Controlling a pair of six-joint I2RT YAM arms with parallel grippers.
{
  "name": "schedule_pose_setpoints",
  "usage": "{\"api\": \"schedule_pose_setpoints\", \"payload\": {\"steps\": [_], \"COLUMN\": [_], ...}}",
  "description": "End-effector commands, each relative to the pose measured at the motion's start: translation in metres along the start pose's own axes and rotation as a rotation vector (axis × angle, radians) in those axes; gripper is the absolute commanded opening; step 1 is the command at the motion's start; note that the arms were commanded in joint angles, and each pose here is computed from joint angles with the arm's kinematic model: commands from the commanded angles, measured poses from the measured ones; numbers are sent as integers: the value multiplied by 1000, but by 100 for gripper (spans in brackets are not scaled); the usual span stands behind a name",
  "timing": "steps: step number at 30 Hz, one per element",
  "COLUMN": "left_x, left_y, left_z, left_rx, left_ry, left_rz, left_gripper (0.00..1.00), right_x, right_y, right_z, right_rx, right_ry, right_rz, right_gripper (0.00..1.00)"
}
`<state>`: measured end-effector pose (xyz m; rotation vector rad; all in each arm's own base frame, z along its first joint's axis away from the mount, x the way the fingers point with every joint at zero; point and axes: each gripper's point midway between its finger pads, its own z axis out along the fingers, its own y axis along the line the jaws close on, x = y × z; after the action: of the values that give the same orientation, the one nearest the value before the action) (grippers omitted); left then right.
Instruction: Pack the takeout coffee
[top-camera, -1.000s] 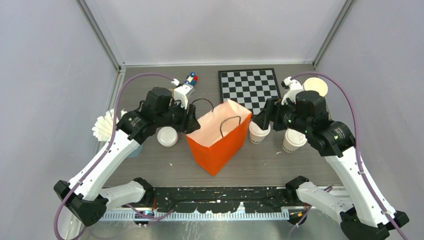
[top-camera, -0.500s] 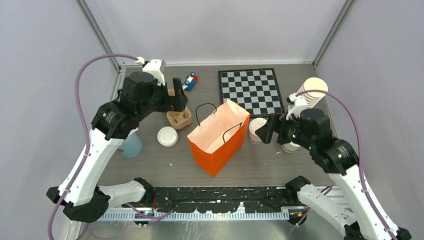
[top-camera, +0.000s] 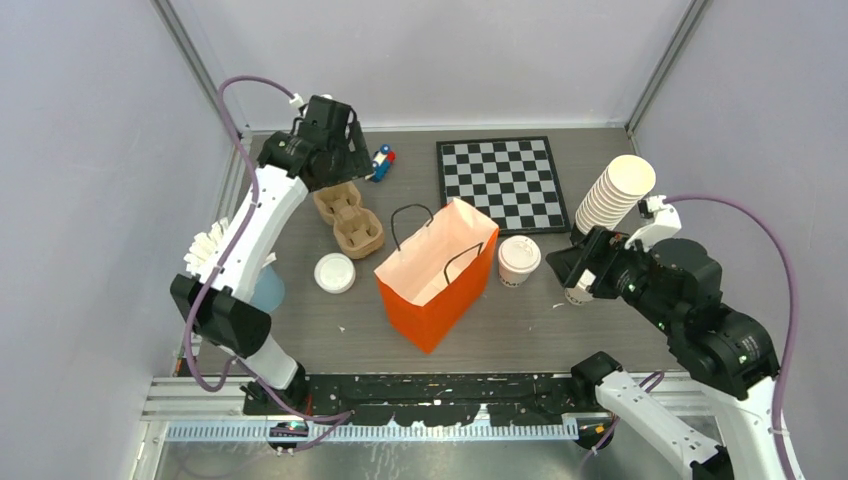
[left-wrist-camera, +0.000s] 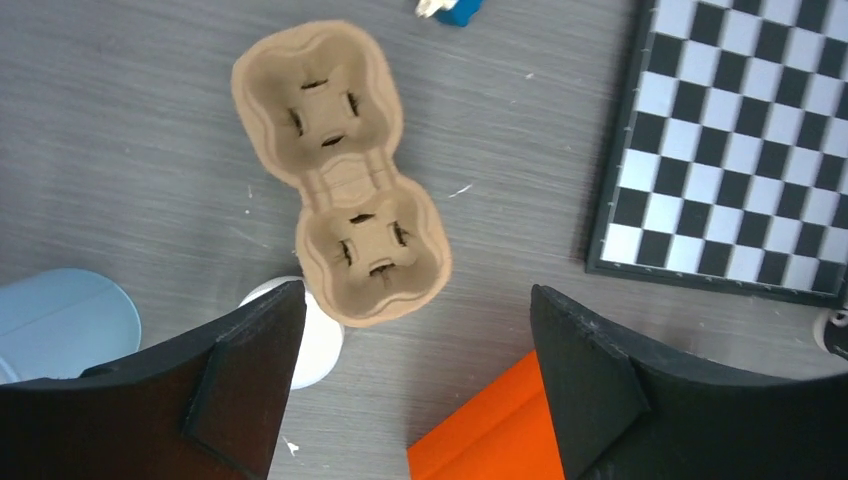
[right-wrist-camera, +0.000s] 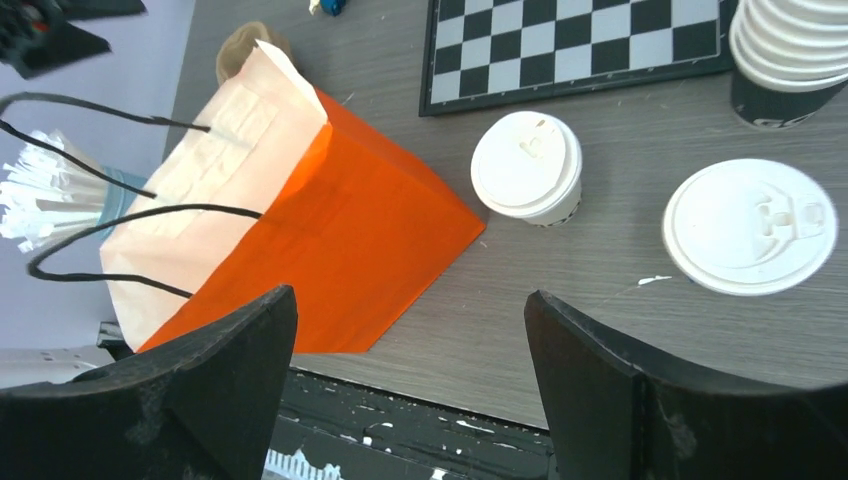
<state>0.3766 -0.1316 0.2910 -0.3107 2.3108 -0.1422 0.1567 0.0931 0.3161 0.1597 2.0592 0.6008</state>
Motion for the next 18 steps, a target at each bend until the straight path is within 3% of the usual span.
{"api": "schedule_pose_setpoints", "payload": {"steps": [1,8,13,18], "left_x": [-9,27,31,38], "left_y": [11,32,33,39], "left_z": [23,83,107,124], "left_rx": [-28,-87,-104,-152], "left_ry": [-40,94,102,124], "left_rz": [-119,-184,-215,-214], "left_gripper": [81,70,58,56], "right_x": [-22,-32,-36,-39], "right_y": [-3,3,3,8], "right_z": [-9,-4,-1,4], "right_rx": [59,71,77,69], "right_ry": [-29,-6,-9,10], "right_rz": [-59,-112,-128,-154], "right_gripper": [88,88,87,87]}}
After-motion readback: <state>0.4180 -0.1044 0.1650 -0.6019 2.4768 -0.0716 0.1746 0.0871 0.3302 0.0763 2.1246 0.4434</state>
